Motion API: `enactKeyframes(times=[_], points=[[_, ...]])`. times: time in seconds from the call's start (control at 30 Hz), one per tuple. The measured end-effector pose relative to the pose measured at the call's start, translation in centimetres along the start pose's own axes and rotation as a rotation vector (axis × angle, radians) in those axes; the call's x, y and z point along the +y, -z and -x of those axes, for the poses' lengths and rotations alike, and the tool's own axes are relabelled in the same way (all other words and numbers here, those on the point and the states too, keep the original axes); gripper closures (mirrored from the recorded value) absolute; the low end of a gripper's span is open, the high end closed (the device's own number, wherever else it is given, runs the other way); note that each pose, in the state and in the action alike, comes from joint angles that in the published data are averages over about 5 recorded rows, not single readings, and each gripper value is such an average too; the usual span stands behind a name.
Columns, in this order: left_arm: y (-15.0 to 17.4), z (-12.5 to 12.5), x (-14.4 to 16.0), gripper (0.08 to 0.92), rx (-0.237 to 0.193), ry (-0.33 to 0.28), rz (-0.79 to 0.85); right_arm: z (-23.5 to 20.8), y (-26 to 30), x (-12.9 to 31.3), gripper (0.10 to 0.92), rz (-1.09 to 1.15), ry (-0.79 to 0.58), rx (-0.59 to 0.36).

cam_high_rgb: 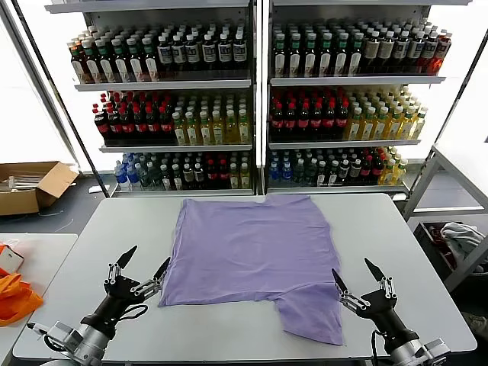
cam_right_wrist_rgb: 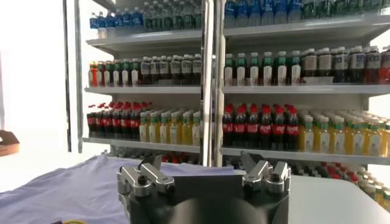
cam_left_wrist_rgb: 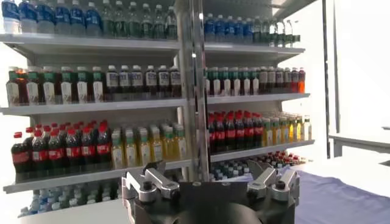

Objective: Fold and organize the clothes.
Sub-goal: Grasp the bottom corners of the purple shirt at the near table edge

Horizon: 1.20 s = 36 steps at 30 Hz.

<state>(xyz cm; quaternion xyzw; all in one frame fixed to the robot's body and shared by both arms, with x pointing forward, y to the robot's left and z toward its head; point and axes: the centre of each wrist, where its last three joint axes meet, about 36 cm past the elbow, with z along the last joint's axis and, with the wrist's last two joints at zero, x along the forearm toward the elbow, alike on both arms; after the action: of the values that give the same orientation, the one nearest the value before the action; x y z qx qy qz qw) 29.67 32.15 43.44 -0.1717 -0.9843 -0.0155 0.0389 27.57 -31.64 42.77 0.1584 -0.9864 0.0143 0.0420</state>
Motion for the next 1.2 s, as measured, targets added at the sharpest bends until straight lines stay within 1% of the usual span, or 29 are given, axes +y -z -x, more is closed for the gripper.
enactKeyframes(times=[0.07, 0.3, 0.43, 0.73, 0.9, 1.07, 1.17, 1.2], points=[[-0.1, 0.0, -0.2, 0.177, 0.017, -0.002, -0.001, -0.1, 0.1, 0.2, 0.200, -0.001, 0.003, 0.018], [-0.6, -0.1, -0.7, 0.177, 0.159, -0.010, -0.002, -1.2, 0.7, 1.6, 0.200, -0.001, 0.003, 0.162], [-0.7, 0.0, -0.6, 0.177, 0.227, -0.011, 0.002, -1.7, 0.7, 2.3, 0.200, 0.006, -0.015, 0.233], [-1.2, 0.5, -1.3, 0.177, 0.356, 0.013, -0.021, -2.6, 0.7, 4.2, 0.200, 0.057, -0.086, 0.373], [-1.6, 1.0, -1.6, 0.176, 0.413, 0.036, -0.034, -2.7, 0.6, 5.1, 0.200, 0.083, -0.111, 0.428], [-2.0, 1.4, -1.7, 0.177, 0.451, 0.055, -0.045, -2.5, 0.6, 6.2, 0.200, 0.108, -0.134, 0.472], [-2.2, 1.5, -1.6, 0.177, 0.470, 0.069, -0.054, -2.4, 0.3, 6.7, 0.234, 0.116, -0.150, 0.497], [-2.3, 1.6, -1.6, 0.177, 0.474, 0.073, -0.058, -2.3, 0.2, 6.9, 0.258, 0.118, -0.155, 0.505]])
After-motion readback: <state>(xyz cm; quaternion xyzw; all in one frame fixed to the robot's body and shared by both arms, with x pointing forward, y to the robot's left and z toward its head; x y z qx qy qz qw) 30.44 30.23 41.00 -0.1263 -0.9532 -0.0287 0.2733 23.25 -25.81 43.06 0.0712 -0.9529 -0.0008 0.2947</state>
